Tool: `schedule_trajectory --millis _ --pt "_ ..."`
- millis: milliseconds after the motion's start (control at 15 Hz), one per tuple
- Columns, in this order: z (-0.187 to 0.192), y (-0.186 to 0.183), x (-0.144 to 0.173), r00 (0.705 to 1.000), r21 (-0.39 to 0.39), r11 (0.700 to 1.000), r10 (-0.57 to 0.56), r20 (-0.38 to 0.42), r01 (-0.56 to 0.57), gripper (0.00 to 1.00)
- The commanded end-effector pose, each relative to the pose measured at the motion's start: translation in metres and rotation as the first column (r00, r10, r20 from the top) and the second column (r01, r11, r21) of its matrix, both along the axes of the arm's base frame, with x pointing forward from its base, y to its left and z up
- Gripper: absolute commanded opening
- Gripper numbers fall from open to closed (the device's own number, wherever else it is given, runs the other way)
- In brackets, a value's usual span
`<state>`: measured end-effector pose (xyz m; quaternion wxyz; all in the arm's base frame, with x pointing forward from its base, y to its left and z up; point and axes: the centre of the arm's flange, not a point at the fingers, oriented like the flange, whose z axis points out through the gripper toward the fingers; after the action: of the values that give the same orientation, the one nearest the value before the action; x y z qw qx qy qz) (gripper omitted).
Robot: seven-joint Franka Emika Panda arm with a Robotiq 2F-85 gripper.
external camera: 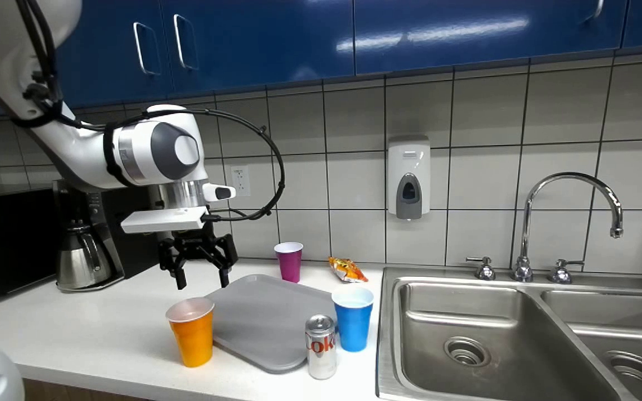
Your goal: Put the cups on the tray
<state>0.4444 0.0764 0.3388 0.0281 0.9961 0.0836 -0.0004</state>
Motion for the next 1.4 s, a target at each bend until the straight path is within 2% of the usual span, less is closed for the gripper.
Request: schedule_trajectory --millis 0,600,1333 --pt "-0.007 0.003 0.015 1.000 0.036 0.999 0.021 -0.012 -0.021 1.00" --pt "-0.030 0.004 0.013 0.999 0.033 0.999 0.022 -0.047 -0.020 1.00" --pt "-0.058 0.010 0.009 0.998 0.032 0.999 0.025 -0.050 -0.023 1.00"
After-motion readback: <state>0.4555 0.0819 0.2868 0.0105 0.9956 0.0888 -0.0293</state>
